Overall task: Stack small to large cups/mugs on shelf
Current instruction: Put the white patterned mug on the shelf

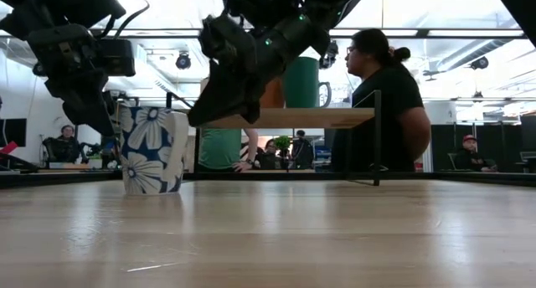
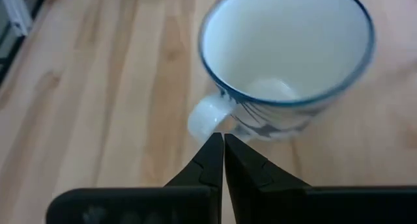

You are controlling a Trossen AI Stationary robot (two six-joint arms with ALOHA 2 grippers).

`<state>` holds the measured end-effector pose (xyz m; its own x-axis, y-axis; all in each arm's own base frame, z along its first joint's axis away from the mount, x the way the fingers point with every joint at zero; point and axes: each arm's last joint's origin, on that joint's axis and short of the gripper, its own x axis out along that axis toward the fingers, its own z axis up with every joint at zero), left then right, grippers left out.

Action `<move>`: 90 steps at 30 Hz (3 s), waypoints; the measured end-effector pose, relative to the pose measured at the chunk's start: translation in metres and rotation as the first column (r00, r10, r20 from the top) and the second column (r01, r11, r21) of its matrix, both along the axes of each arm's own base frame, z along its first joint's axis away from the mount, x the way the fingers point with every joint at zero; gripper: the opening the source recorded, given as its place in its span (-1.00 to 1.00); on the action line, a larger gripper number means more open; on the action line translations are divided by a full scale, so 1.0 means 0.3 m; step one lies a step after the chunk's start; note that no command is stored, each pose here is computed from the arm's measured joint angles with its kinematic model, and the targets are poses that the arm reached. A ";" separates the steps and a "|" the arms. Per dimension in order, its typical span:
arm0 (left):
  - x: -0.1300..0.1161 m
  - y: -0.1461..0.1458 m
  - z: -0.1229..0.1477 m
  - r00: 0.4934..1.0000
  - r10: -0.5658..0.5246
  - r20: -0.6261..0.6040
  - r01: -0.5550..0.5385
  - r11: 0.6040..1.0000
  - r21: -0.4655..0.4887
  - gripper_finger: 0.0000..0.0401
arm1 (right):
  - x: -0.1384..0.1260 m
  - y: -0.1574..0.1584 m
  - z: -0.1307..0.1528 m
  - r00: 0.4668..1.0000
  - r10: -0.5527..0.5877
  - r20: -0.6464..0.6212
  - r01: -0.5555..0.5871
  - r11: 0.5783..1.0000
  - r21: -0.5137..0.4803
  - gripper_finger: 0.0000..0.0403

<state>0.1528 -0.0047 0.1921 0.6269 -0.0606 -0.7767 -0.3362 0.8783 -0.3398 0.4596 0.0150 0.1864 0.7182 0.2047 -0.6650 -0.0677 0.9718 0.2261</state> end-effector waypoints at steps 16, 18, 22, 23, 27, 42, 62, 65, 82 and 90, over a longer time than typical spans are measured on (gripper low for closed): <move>0.010 0.000 0.002 1.000 0.000 0.026 0.000 1.000 0.002 -0.80 | 0.015 0.029 0.018 0.998 -0.014 0.065 0.011 0.999 0.040 -0.96; 0.010 0.000 0.002 1.000 0.000 0.025 0.000 1.000 0.002 -0.80 | 0.014 0.029 0.018 0.998 -0.014 0.064 0.011 0.999 0.040 -0.96; 0.010 0.000 0.002 1.000 0.001 0.027 -0.001 1.000 0.002 -0.80 | 0.013 0.029 0.002 0.999 -0.026 0.042 0.024 0.998 0.053 -0.96; 0.010 0.000 0.002 1.000 0.001 0.027 -0.001 1.000 0.001 -0.80 | 0.012 0.029 -0.003 0.999 -0.029 0.030 0.028 0.998 0.058 -0.96; 0.011 0.000 0.003 1.000 0.002 0.031 -0.002 1.000 0.000 -0.80 | 0.013 0.032 -0.062 0.999 -0.028 -0.033 0.030 0.998 0.053 -0.96; 0.011 0.000 0.004 0.999 0.001 0.033 -0.001 1.000 0.000 -0.80 | 0.031 0.045 -0.059 1.000 0.006 0.000 -0.006 0.998 0.064 -0.96; 0.013 0.000 0.005 0.999 0.006 0.041 -0.006 1.000 -0.003 -0.80 | 0.104 0.054 -0.039 0.985 0.045 0.169 -0.064 0.992 0.108 -0.96; 0.013 0.000 0.005 0.999 0.008 0.040 -0.008 1.000 -0.003 -0.80 | 0.138 0.058 -0.036 0.988 0.062 0.141 -0.075 0.993 0.086 -0.96; 0.013 -0.001 0.007 0.999 0.003 0.048 -0.003 1.000 -0.004 -0.80 | 0.228 0.035 0.098 0.985 0.128 0.113 -0.107 0.979 -0.171 -0.96; 0.010 0.000 0.006 0.999 -0.001 0.043 0.001 1.000 0.003 -0.80 | 0.191 0.020 0.163 0.991 0.099 0.088 -0.073 0.963 -0.258 -0.96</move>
